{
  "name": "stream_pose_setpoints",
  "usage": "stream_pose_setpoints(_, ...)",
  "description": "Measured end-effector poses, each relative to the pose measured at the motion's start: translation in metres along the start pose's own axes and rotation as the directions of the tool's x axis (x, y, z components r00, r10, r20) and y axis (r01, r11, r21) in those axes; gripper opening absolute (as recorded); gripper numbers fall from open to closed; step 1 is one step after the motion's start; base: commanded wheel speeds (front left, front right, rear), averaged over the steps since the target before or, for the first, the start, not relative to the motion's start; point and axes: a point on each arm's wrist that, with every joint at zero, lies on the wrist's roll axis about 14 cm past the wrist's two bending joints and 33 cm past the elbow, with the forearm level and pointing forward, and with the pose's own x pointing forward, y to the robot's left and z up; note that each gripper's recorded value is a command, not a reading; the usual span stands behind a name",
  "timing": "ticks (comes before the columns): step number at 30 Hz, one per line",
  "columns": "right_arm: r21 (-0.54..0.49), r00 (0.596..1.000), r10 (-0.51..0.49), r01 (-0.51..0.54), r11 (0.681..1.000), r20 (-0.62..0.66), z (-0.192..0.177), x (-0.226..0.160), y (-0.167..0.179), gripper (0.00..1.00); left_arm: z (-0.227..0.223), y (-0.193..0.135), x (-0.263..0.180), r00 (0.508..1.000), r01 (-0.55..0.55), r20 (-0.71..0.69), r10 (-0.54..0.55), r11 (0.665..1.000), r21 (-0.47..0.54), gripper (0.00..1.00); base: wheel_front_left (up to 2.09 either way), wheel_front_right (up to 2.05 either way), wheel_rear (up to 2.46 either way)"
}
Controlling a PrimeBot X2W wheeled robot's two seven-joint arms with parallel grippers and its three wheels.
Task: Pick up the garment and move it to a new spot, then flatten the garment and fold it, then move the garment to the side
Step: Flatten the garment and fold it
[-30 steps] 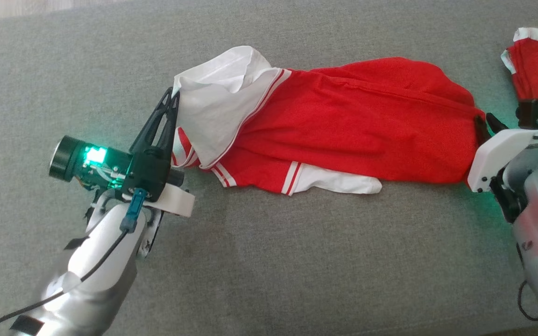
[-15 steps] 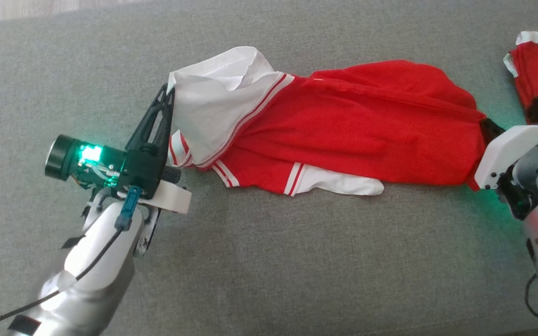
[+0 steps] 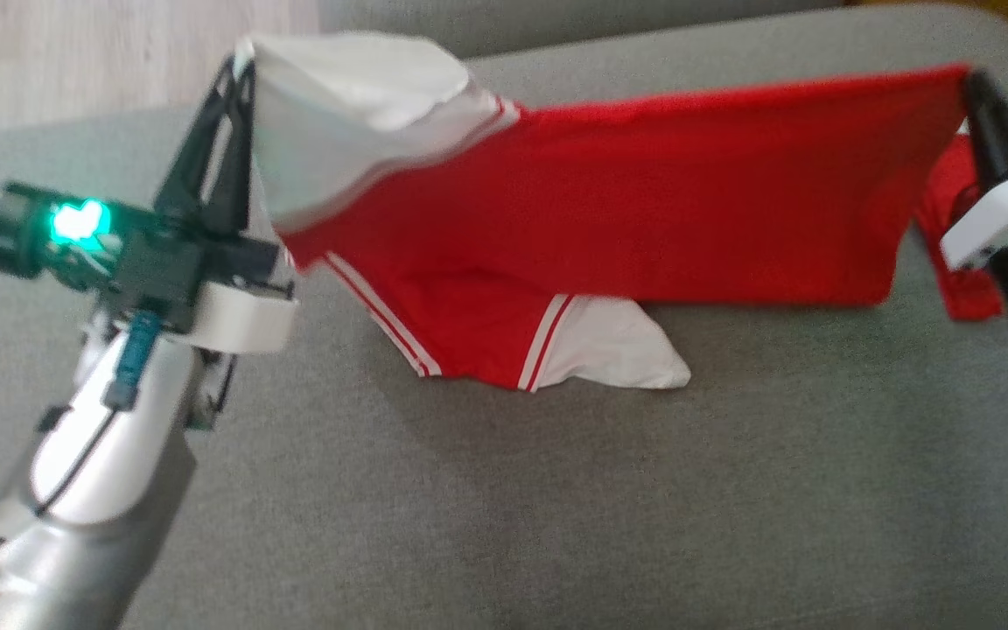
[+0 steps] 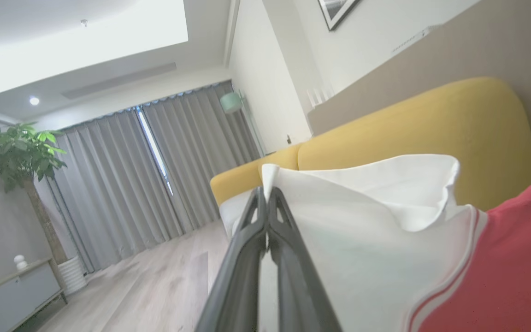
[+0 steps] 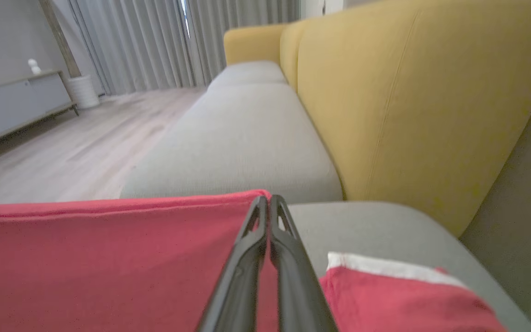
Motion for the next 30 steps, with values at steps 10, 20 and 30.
stream_pose_setpoints(10,-0.069,0.907,0.015,0.015,0.998,0.421,0.155,-0.061,-0.019,0.00,0.144,0.030,0.009,0.942,-0.008,0.336,-0.015,0.998,0.066,0.00,0.00,0.00,0.00)
stream_pose_setpoints(20,-0.166,0.768,0.044,0.082,0.983,0.639,0.267,-0.097,-0.010,0.00,0.246,0.064,0.033,0.842,-0.038,0.538,-0.037,0.991,0.128,0.00,0.00,0.00,0.00)
stream_pose_setpoints(30,-0.224,0.902,0.121,-0.028,0.974,0.415,0.231,0.009,0.035,0.00,0.162,0.088,0.114,0.957,0.007,0.288,-0.043,0.992,0.124,0.00,0.00,0.00,0.00)
